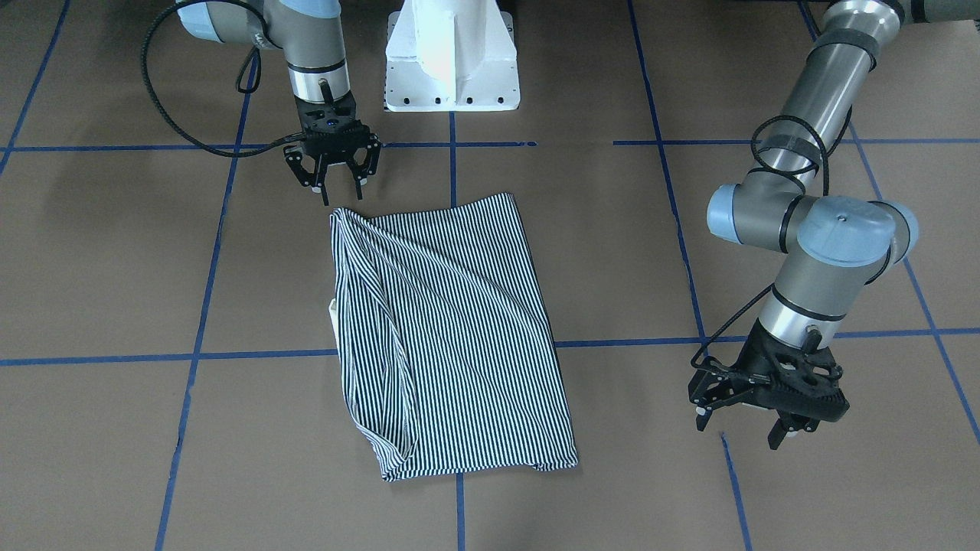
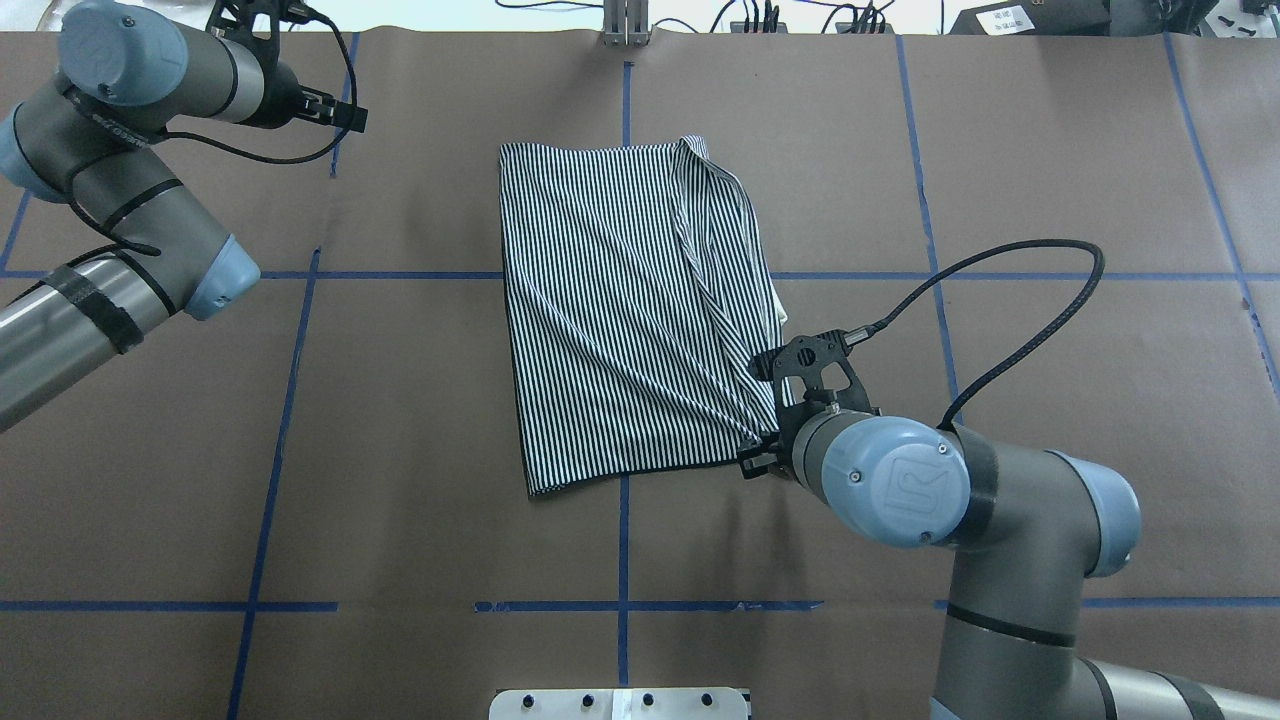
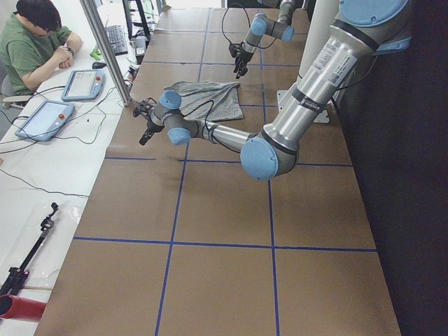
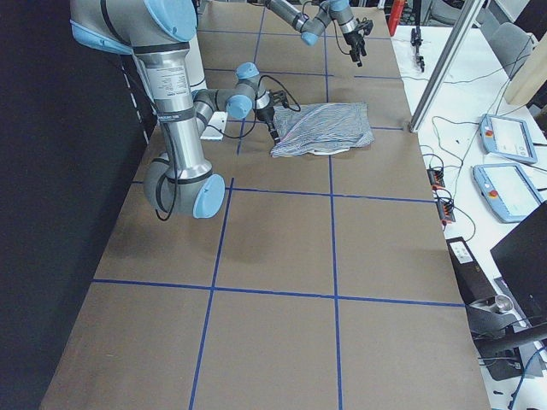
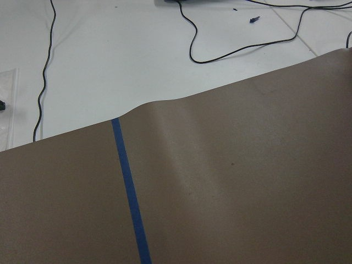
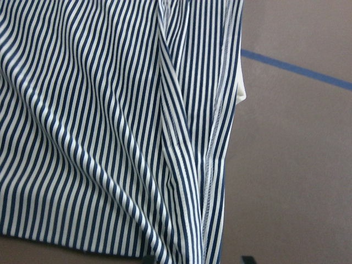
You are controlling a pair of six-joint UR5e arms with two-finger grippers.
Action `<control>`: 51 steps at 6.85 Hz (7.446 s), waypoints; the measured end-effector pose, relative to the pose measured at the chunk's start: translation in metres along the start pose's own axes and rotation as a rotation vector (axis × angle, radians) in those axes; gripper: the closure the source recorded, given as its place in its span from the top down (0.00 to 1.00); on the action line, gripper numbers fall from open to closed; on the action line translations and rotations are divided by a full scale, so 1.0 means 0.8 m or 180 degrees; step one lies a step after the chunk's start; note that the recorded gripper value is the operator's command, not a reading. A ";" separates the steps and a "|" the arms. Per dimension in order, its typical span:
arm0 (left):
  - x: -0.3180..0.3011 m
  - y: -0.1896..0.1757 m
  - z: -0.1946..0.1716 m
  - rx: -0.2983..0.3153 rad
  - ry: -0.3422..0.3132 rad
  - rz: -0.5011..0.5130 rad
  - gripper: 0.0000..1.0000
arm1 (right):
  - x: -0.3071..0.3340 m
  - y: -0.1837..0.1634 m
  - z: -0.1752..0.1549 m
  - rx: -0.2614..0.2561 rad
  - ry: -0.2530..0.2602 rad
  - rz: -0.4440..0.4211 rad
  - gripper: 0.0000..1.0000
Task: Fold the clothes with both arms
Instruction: 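Release the corner and raise the right gripper while lowering the left gripper, then position the left gripper at the shirt edge nearest the robot, then move the right gripper to the near corner beside the left gripper, then grasp the near edge of the shirt with both grippers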
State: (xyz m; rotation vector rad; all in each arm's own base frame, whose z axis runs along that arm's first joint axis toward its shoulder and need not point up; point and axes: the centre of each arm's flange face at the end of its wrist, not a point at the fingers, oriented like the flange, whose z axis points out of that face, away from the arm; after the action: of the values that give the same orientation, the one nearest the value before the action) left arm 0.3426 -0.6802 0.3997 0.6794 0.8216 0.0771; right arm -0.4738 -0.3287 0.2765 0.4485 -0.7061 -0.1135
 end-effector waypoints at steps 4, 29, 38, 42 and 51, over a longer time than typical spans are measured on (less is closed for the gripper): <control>0.109 0.061 -0.068 -0.0170 0.0680 -0.0801 1.00 | 0.066 -0.082 -0.040 0.0155 -0.0549 0.0846 0.98; 0.439 0.309 -0.111 -0.1025 0.0229 -0.1356 0.00 | 0.106 -0.090 -0.036 0.0350 -0.0915 0.1590 1.00; 0.391 0.313 -0.141 -0.0965 0.0291 -0.1111 0.00 | 0.036 -0.038 -0.009 -0.0145 -0.0891 0.2789 0.66; 0.396 0.310 -0.144 -0.0958 0.0318 -0.1117 0.00 | -0.079 0.011 0.026 -0.0301 -0.0094 0.3123 0.69; 0.399 0.310 -0.145 -0.0959 0.0327 -0.1129 0.00 | -0.099 -0.013 0.090 -0.0256 0.0323 0.2974 0.69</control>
State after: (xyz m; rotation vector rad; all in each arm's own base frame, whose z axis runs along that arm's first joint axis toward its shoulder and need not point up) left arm 0.5290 -0.3227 0.2814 0.2417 0.9944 -0.0848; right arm -0.5805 -0.3442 0.2725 0.0148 -0.7476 0.7523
